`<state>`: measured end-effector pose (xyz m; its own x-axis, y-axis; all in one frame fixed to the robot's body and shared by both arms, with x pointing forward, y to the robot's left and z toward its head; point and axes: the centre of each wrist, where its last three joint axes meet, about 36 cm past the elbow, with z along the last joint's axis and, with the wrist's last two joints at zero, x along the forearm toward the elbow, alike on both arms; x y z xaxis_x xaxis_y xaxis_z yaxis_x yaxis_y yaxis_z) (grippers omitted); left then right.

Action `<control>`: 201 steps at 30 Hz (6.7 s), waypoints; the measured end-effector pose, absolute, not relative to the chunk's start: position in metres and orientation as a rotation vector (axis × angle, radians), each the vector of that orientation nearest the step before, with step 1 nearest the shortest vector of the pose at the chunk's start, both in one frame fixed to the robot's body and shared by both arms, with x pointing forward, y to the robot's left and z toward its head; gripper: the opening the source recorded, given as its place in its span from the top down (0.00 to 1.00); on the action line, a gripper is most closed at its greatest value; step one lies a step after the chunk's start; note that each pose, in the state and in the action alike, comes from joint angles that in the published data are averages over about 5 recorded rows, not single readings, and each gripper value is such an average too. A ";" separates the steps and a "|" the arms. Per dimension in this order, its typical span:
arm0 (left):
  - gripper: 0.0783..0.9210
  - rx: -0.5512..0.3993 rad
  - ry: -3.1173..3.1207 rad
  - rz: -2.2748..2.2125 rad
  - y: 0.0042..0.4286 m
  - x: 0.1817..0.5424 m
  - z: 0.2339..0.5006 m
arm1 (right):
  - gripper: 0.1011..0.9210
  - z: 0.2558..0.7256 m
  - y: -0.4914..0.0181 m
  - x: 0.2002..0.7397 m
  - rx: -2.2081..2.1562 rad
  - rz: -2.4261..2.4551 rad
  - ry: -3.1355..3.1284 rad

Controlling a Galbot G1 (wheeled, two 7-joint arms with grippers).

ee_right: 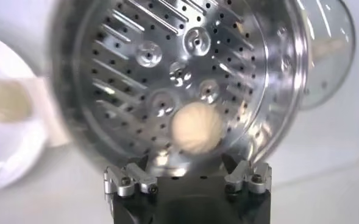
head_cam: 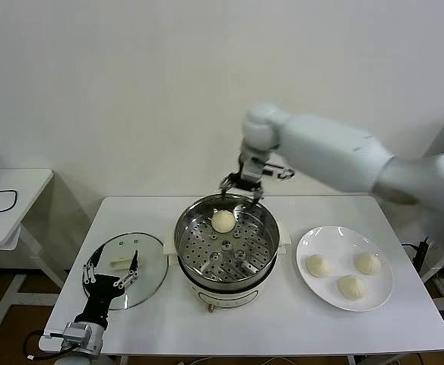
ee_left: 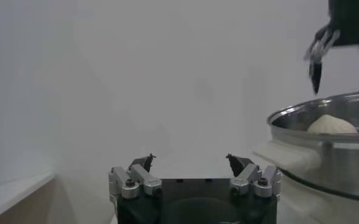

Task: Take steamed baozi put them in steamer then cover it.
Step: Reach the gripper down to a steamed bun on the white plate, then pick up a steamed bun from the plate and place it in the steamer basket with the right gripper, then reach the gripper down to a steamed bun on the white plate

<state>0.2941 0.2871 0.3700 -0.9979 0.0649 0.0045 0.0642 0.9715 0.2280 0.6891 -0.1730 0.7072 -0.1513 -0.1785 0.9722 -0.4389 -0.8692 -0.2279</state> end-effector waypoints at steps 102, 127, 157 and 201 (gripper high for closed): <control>0.12 0.166 3.105 0.368 0.264 0.295 0.365 | 0.27 0.590 -0.393 0.593 1.379 1.254 -1.489; 0.12 0.145 3.095 0.397 0.275 0.299 0.369 | 0.26 0.724 -0.136 0.600 1.595 1.377 -1.369; 0.12 0.067 3.108 0.427 0.304 0.297 0.363 | 0.13 0.602 0.016 0.640 1.618 1.413 -1.178; 0.12 0.142 3.097 0.441 0.279 0.290 0.362 | 0.12 0.518 -0.430 0.550 1.311 1.267 -1.211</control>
<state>0.2898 0.2791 0.3616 -0.9959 0.0909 0.0026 0.0880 0.9562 0.2791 0.5500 -0.4304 0.5183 -0.0125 -0.0514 0.9986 -0.9953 -0.0957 -0.0174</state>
